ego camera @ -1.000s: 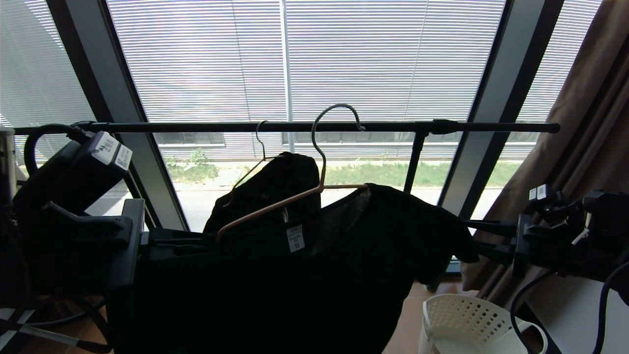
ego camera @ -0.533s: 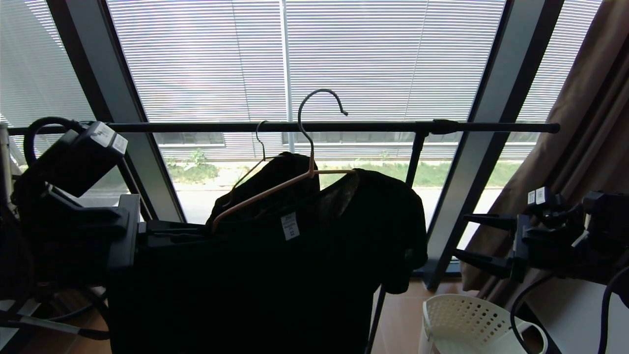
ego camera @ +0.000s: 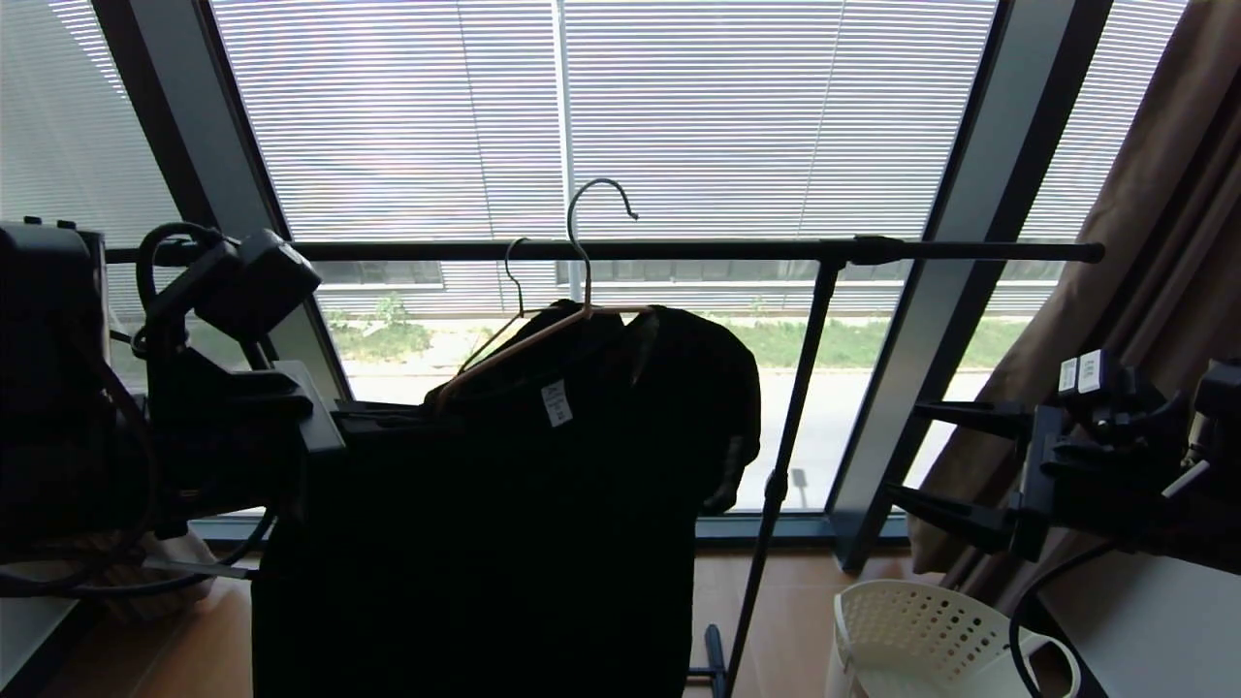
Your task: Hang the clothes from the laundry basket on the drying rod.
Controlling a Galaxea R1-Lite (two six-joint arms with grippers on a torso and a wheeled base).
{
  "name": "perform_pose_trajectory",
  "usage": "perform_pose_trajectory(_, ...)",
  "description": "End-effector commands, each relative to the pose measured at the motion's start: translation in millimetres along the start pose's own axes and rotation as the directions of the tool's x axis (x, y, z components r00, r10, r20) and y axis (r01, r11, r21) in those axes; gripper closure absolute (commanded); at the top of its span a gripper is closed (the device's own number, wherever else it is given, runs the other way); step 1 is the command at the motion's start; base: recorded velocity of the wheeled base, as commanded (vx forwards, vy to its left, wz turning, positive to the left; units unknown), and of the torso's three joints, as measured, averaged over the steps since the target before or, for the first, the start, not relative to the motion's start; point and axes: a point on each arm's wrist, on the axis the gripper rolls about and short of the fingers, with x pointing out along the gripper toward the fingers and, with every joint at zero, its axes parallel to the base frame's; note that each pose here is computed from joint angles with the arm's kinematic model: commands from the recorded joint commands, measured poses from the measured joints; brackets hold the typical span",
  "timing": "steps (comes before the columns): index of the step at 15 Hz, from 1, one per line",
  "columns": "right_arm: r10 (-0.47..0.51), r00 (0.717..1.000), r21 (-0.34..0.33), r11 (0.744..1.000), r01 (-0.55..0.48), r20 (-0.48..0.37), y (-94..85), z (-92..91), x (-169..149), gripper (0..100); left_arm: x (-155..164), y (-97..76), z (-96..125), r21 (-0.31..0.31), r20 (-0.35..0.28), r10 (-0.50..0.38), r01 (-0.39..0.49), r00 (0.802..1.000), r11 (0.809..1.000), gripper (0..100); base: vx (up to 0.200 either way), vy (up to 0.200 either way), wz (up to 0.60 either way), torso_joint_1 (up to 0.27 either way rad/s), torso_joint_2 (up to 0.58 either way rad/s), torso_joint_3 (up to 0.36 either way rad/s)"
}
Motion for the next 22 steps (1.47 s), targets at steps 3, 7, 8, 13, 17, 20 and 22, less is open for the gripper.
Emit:
perform_pose_trajectory(3, 0.003, 0.999, -0.042, 0.999, -0.002, 0.032, 10.0, 12.2, -5.3, 0, 42.4, -0.6, -9.1, -0.042, -0.06, 0.052, -0.054, 0.997, 0.998, 100, 0.0, 0.0, 0.0, 0.0, 0.0, 0.0)
perform_pose_trajectory(7, 0.001, 0.999, -0.044, 0.999, 0.001, 0.034, 9.7, 12.7, -5.2, 0, 70.1, 1.9, -7.1, -0.046, -0.062, 0.095, -0.098, 0.994, 0.994, 100, 0.0, 0.0, 0.0, 0.0, 0.0, 0.0)
perform_pose_trajectory(8, -0.001, 0.999, -0.045, 0.999, 0.003, 0.034, 9.4, 13.1, -5.2, 0, 78.2, 3.4, -6.5, -0.052, -0.058, 0.116, -0.119, 0.992, 0.991, 100, 0.0, 0.0, 0.0, 0.0, 0.0, 0.0)
perform_pose_trajectory(13, -0.005, 0.999, -0.044, 0.999, 0.006, 0.032, 9.5, 12.7, -5.2, 0, 105.1, 11.5, 4.0, -0.07, -0.025, 0.194, -0.195, 0.981, 0.978, 100, 0.0, 0.0, 0.0, 0.0, 0.0, 0.0)
perform_pose_trajectory(17, -0.007, 1.0, -0.04, 0.999, 0.008, 0.028, 9.0, 11.3, -4.8, 0, 115.7, 10.1, 13.1, -0.114, 0.0, 0.18, -0.178, 0.984, 0.977, 100, 0.0, 0.0, 0.0, 0.0, 0.0, 0.0)
perform_pose_trajectory(20, -0.007, 1.0, -0.041, 0.999, 0.008, 0.029, 8.8, 11.7, -4.8, 0, 120.5, 11.6, 10.6, -0.116, -0.011, 0.183, -0.183, 0.983, 0.976, 100, 0.0, 0.0, 0.0, 0.0, 0.0, 0.0)
perform_pose_trajectory(22, -0.005, 1.0, -0.039, 0.999, 0.006, 0.027, 9.1, 11.1, -4.4, 0, 127.9, 13.9, 8.4, -0.116, -0.005, 0.185, -0.184, 0.983, 0.976, 100, 0.0, 0.0, 0.0, 0.0, 0.0, 0.0)
